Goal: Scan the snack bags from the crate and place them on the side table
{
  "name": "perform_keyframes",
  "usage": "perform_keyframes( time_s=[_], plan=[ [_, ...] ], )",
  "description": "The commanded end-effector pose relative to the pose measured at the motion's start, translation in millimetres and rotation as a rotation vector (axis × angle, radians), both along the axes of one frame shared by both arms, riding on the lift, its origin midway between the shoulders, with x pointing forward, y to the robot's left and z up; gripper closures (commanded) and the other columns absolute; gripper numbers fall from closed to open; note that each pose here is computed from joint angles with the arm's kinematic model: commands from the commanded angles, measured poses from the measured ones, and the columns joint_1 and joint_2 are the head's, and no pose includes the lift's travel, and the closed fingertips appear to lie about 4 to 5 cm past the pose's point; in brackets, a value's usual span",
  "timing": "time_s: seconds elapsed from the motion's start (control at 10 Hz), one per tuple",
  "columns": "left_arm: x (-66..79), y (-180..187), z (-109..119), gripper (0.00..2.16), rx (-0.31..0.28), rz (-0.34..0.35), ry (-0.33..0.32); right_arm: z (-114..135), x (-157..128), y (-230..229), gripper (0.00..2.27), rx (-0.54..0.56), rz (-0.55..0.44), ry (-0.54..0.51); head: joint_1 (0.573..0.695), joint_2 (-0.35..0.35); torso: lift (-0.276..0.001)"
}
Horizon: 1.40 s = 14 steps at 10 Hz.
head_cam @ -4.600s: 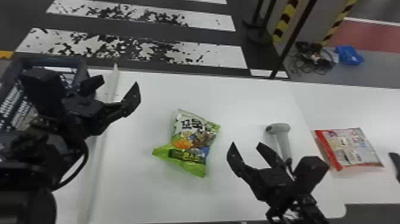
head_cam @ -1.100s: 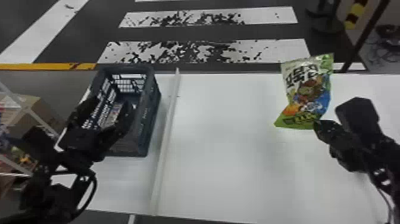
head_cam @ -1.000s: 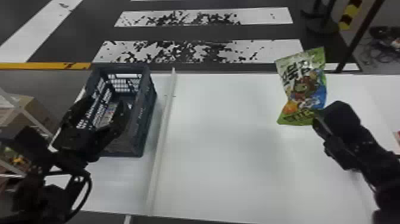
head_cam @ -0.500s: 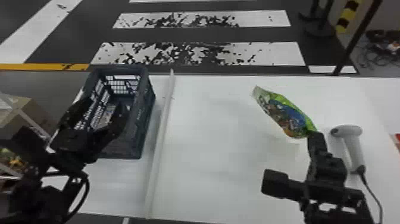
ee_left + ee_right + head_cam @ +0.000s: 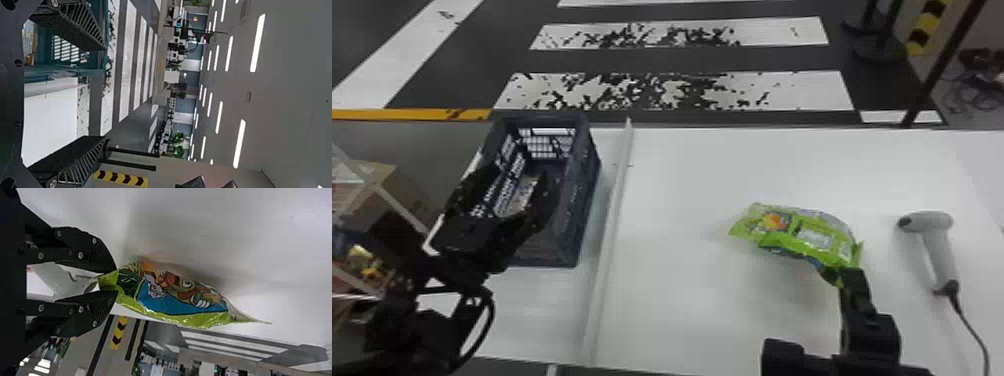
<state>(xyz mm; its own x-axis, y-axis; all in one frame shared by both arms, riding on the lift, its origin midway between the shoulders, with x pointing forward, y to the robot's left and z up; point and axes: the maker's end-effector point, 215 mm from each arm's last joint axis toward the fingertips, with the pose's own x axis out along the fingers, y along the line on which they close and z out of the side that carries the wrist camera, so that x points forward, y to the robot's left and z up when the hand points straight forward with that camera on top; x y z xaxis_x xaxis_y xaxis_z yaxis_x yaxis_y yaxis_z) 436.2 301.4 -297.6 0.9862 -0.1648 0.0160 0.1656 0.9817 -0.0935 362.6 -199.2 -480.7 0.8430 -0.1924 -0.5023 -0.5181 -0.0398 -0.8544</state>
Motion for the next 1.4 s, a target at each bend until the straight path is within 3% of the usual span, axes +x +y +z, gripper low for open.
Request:
perform_keyframes(
  time_s=[0.0,0.2,0.4,0.7,0.8,0.9,1.0,1.1,1.3],
  plan=[
    [0.1,-0.1,-0.7,0.07,0.001,-0.001,0.003,-7.3,-9.9,27.2,0.04,0.246,-0.018,0.131,0.695,0.137,-0.094],
    [0.1,-0.1,-0.7,0.07,0.001,-0.001,0.003,-1.9,-11.3,59.0,0.06,0.617,-0.065,0.309,0.695,0.188,-0.094],
    [-0.6,1.2,-1.2,0.07,0.002,0.000,0.004,20.5,-0.7,74.5,0.06,0.873,-0.100,0.380,0.695,0.226,-0.094],
    [-0.7,1.4,-3.7,0.07,0.001,0.000,0.010,40.6,8.7,79.3,0.09,1.129,-0.153,0.456,0.695,0.254,-0.094],
    [-0.3,1.4,-4.0,0.07,-0.001,0.001,0.010,47.2,14.0,77.9,0.26,1.199,-0.167,0.462,0.695,0.255,-0.094],
    [0.2,-0.7,-4.4,0.07,-0.005,-0.003,0.011,55.5,23.1,73.7,0.81,1.256,-0.181,0.449,0.695,0.254,-0.094],
    [0.5,-1.0,-4.6,0.07,-0.007,-0.003,0.011,57.0,28.2,71.7,1.55,1.293,-0.194,0.448,0.695,0.248,-0.094],
    [0.4,-0.9,-5.7,0.07,-0.007,-0.002,0.013,57.2,33.4,73.0,1.94,1.303,-0.178,0.433,0.695,0.238,-0.094],
    [0.2,-1.2,-9.3,0.07,-0.009,-0.003,0.022,49.7,39.6,76.9,2.05,1.315,-0.155,0.418,0.695,0.233,-0.094]
  ],
)
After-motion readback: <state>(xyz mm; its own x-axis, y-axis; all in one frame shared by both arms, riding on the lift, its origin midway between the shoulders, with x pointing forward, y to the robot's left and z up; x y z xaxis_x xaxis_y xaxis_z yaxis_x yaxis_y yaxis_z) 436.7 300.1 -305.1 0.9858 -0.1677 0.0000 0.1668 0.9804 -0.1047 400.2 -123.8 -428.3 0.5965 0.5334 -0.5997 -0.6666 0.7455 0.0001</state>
